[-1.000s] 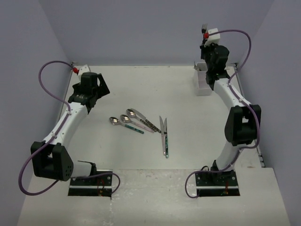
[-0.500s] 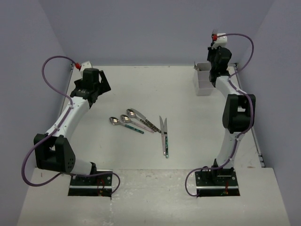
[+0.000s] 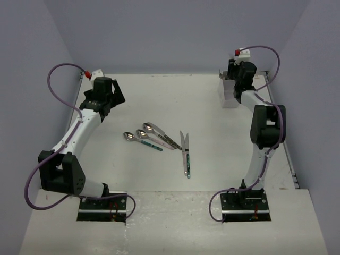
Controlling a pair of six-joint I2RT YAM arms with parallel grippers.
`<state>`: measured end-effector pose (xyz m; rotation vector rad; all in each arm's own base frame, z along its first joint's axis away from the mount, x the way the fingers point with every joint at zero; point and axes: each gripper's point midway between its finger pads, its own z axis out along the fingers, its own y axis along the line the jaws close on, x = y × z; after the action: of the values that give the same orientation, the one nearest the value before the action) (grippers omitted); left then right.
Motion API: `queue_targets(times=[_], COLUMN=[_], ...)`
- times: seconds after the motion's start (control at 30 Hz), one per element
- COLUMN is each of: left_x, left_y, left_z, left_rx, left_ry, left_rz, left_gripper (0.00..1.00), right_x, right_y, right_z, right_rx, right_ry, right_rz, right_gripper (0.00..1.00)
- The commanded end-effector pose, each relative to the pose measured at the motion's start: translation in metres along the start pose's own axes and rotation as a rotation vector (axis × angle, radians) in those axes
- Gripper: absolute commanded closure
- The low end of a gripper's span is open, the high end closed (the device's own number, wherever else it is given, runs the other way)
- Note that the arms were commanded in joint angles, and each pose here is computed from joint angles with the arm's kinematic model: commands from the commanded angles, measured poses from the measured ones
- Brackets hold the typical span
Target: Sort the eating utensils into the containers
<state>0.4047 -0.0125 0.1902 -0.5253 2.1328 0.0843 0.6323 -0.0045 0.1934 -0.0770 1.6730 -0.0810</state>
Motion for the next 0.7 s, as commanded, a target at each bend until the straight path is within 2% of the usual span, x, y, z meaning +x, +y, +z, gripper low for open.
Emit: queue_targets(times=[0.0, 0.07, 0.13, 0.23, 0.27, 0.4, 0.5, 0.67], left_x=[-0.011, -0.009, -0.007, -0.002, 0.0, 0.002, 0.006, 0.019], left_y=[-0.002, -0.001, 0.001, 0.002, 0.001, 0.002, 0.005, 0.003], left_z=[-0.011, -0.013, -0.015, -0.017, -0.018, -0.025, -0.028, -0.03], left_rx=[0.017, 0.021, 0.019, 0.025, 0.035, 0.057, 0.063, 0.109], left_ry=[-0.039, -0.039, -0.037, -0.032, -0.027, -0.037, -0.043, -0.029], left_rz=[-0.03, -0.025, -0.02, -0.03, -0.03, -0.029, -0.03, -0.028], left_gripper=[0.0, 0.0, 0.0, 0.0, 0.0, 0.0, 0.0, 0.0], right_x=[-0.044, -0.057, -0.07, -0.104, -0.127, -0.144, -0.134, -0.061], right_y=[0.001, 0.0, 0.001, -0.002, -0.003, 0.003, 0.022, 0.08], right_z=[-0.012, -0.018, -0.026, -0.046, -0.061, -0.103, -0.141, -0.208], right_rx=[-0.012, -0.015, -0.023, -0.009, -0.005, 0.057, 0.081, -0.001], right_ry=[-0.085, -0.089, -0.095, -0.129, -0.164, -0.113, -0.014, 0.211], right_rz=[0.011, 0.02, 0.027, 0.053, 0.049, 0.045, 0.096, 0.241], right_gripper=[0.48, 0.34, 0.28, 0.04, 0.01, 0.01, 0.01, 0.01])
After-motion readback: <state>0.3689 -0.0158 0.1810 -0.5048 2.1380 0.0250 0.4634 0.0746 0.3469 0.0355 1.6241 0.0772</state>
